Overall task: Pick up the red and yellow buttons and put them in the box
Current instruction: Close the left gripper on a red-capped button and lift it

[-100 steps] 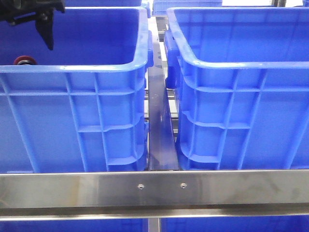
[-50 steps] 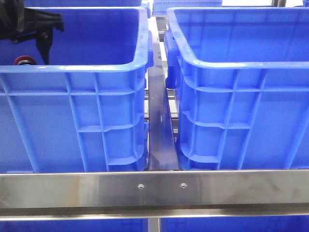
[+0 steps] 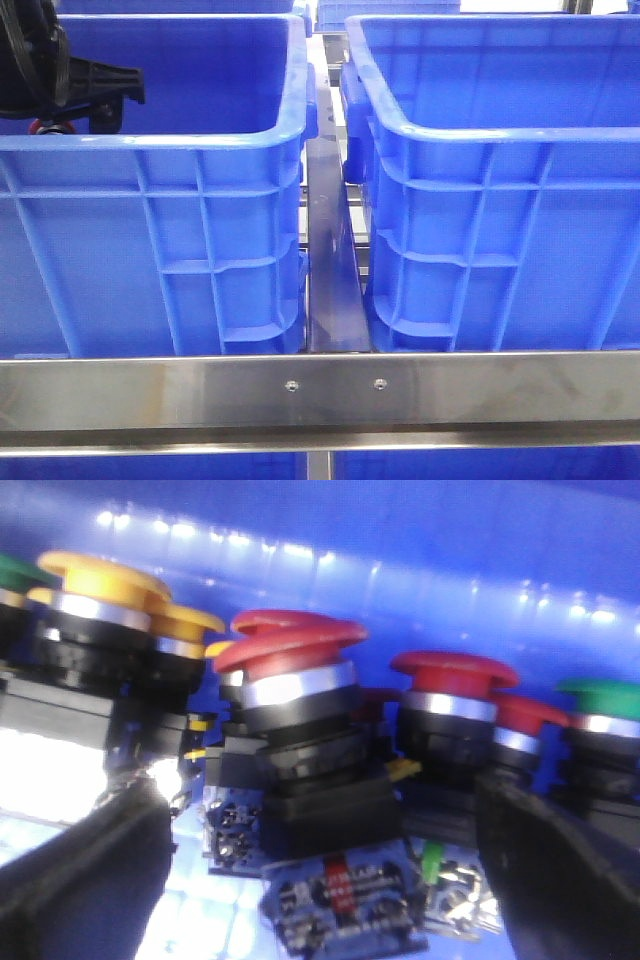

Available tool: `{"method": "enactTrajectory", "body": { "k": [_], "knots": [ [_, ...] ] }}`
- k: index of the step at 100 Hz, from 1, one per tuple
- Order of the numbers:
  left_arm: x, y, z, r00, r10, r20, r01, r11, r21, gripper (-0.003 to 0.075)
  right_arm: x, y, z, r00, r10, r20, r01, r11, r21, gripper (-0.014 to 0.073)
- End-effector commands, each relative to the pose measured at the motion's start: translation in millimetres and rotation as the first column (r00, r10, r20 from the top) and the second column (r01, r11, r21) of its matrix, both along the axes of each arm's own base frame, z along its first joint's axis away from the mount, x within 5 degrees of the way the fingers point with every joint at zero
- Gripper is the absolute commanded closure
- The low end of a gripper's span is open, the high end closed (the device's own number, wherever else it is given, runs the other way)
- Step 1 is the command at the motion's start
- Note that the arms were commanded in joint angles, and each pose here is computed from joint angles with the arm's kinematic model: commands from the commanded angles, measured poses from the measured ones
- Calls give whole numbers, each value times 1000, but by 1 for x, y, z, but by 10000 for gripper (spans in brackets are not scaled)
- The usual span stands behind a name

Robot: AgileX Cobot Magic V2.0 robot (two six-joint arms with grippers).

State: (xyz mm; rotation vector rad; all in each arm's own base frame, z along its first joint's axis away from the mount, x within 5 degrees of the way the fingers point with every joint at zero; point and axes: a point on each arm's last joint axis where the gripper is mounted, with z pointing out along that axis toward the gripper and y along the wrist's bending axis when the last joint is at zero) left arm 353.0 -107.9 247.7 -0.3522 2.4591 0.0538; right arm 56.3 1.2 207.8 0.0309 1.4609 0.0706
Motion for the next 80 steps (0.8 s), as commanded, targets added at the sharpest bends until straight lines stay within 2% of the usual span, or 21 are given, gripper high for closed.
{"method": "enactTrajectory", "body": {
  "k": [1, 12, 31, 35, 49, 61, 80],
  "knots": [
    [2, 0, 24, 996, -13, 93, 15, 1000, -22, 184, -3, 0, 9, 994, -1, 108, 2, 1000, -5, 663],
    [2, 0, 23, 996, -12, 91, 14, 1000, -21, 300, -3, 0, 9, 994, -1, 108, 2, 1000, -5, 663],
    [3, 0, 26, 995, -16, 100, 18, 1000, -16, 672, -3, 0, 9, 994, -1, 108, 2, 1000, -5, 663],
    [3, 0, 26, 995, -17, 101, 18, 1000, -15, 731, -3, 0, 9, 994, -1, 108, 2, 1000, -5, 663],
    [0, 0, 31, 994, -52, 100, 51, 999, 13, 739, -3, 0, 9, 994, -1, 108, 2, 1000, -5, 663],
    [-12, -3, 44, 988, -134, 82, 127, 988, 87, 738, -3, 0, 9, 994, -1, 108, 2, 1000, -5, 663],
    [-42, -14, 76, 949, -307, 74, 287, 937, 201, 738, -3, 0, 9, 994, -1, 108, 2, 1000, -5, 663]
  ]
}}
